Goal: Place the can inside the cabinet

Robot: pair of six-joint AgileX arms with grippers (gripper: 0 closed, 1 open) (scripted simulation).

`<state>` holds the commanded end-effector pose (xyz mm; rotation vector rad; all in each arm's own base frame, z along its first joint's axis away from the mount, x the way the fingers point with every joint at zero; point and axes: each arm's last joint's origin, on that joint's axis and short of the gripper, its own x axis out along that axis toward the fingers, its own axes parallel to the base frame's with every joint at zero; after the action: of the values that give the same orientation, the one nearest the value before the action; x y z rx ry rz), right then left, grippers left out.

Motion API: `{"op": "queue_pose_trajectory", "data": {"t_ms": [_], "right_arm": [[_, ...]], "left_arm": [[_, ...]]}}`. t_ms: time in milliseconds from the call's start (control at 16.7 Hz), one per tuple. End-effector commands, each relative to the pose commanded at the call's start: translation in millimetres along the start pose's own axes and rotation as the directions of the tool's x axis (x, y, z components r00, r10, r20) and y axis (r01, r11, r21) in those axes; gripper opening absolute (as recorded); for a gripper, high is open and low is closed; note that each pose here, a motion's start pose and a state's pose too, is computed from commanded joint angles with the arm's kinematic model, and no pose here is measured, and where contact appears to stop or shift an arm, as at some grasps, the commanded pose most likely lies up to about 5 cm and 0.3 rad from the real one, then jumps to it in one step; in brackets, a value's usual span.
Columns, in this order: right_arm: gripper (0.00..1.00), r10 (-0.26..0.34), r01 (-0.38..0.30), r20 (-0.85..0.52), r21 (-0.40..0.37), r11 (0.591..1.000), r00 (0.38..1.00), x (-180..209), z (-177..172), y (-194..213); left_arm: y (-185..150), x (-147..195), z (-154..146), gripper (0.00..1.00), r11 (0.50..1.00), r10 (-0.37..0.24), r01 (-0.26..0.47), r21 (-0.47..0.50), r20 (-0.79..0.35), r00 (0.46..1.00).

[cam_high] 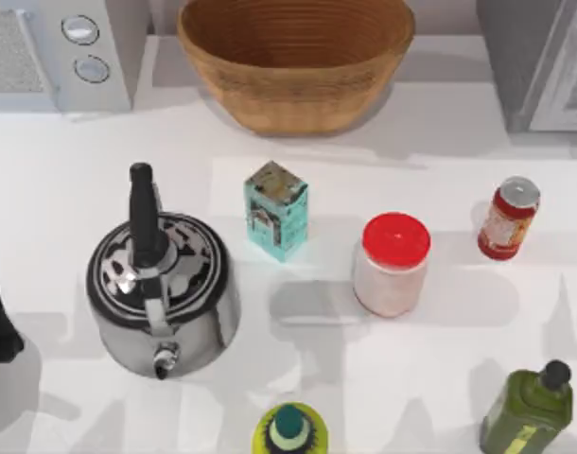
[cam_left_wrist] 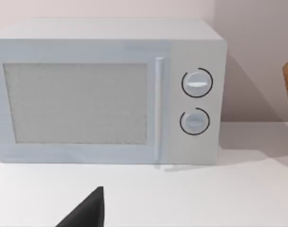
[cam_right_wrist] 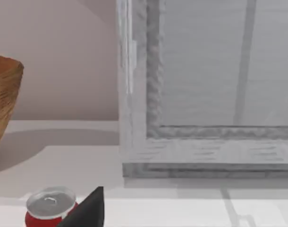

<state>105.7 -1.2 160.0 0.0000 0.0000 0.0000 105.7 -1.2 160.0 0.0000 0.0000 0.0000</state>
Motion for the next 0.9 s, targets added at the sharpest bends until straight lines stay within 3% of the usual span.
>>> {"op": "queue_pose_trajectory", "data": {"t_ms": [480, 900], "right_arm": [[1.0, 0.009, -0.008, -0.043, 0.032, 0.999, 0.999, 12, 15, 7], [1.0, 0.015, 0.0, -0.263, 0.06, 0.998, 0.965, 69, 14, 36]], "left_arm": [[0, 0, 0, 1.0, 1.0, 0.0, 0.0, 0.0, 0.0, 1.0], [0, 0, 0, 1.0, 1.0, 0.0, 0.0, 0.0, 0.0, 1.0]]}}
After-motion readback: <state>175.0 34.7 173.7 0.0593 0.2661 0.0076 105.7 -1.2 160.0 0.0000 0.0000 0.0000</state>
